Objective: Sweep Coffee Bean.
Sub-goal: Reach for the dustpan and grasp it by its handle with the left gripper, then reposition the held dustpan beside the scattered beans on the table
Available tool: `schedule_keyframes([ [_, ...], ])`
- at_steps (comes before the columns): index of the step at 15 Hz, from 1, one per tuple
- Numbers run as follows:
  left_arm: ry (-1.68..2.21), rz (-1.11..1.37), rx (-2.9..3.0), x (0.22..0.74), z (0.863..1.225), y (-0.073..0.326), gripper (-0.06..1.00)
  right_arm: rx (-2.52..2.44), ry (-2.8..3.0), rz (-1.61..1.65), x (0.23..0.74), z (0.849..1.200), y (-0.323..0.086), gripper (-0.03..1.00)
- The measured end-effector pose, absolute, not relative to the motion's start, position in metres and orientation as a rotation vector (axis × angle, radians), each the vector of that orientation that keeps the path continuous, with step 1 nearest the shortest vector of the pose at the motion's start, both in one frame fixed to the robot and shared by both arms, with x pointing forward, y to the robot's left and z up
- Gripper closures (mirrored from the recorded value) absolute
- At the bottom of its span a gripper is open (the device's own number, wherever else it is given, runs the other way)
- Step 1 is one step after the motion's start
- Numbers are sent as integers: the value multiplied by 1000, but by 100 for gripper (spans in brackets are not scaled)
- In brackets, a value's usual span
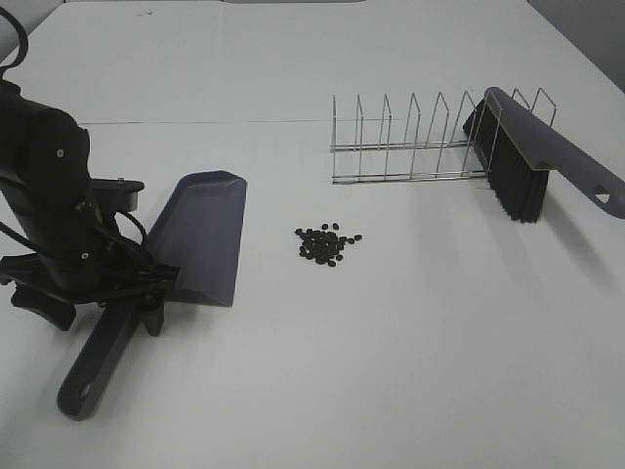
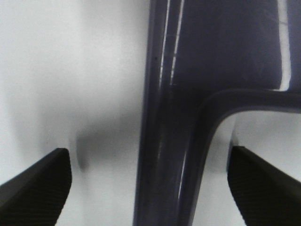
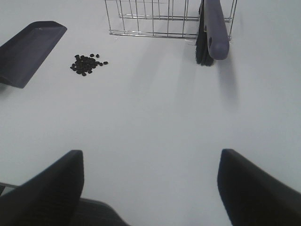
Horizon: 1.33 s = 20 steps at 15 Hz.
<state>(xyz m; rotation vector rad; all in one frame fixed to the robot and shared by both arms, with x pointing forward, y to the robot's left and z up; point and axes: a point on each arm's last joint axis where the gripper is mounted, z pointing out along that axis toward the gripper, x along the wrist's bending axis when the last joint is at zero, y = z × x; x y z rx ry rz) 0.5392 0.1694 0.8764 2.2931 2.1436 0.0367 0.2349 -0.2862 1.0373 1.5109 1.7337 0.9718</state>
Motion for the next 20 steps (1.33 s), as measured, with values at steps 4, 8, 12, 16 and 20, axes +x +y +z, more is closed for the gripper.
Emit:
schedule_keyframes([
  [4,2141,28,2308,539,873,169,33,1511,1734,972,235,1037,-286,27],
  [8,2140,15,2311,539,871,169,53,1511,1734,972,235,1037,-286,27],
  [12,2075,-15,2360,539,870,167,62,1511,1734,972,235,1037,-286,27],
  [16,2011,-15,2413,540,870,166,62,1511,1734,972,235,1037,-286,27],
  [20,2010,-19,2415,540,870,166,62,1511,1734,972,235,1037,-286,27],
])
